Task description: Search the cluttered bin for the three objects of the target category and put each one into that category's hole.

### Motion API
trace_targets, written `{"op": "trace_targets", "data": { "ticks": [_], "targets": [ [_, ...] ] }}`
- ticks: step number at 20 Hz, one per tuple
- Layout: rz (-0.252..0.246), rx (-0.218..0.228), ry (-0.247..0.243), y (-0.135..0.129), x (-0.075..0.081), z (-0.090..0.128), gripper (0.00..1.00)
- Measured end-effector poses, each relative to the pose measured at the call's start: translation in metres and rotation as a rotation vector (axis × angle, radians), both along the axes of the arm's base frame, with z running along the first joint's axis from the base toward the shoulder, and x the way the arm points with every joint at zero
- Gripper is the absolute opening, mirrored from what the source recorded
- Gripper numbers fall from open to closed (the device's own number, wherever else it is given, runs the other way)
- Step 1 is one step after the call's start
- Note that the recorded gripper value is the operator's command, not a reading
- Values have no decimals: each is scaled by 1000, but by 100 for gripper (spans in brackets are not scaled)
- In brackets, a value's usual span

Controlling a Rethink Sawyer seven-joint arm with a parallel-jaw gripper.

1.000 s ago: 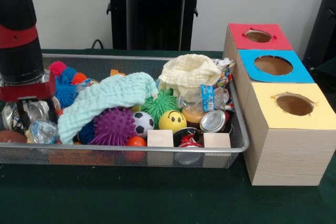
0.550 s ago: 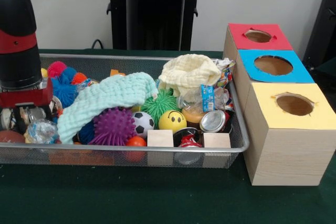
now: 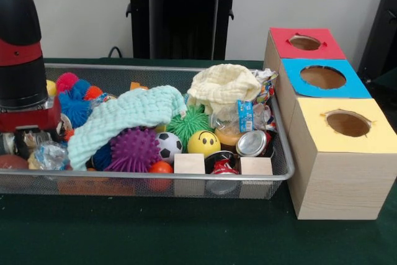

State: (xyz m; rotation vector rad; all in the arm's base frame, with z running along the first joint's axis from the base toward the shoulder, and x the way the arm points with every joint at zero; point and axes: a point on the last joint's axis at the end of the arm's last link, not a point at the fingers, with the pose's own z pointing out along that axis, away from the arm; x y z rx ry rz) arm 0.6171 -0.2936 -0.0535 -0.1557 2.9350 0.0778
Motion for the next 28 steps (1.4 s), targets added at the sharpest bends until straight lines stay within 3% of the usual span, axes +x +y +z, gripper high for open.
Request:
{"op": "trace_targets", "data": {
  "ticks": [19,20,28],
  "targets": [
    [16,14,-4,9,5,5,100],
    [13,18,-8,9,4,6,0],
    [13,34,-42,11,16,14,0]
  ]
}}
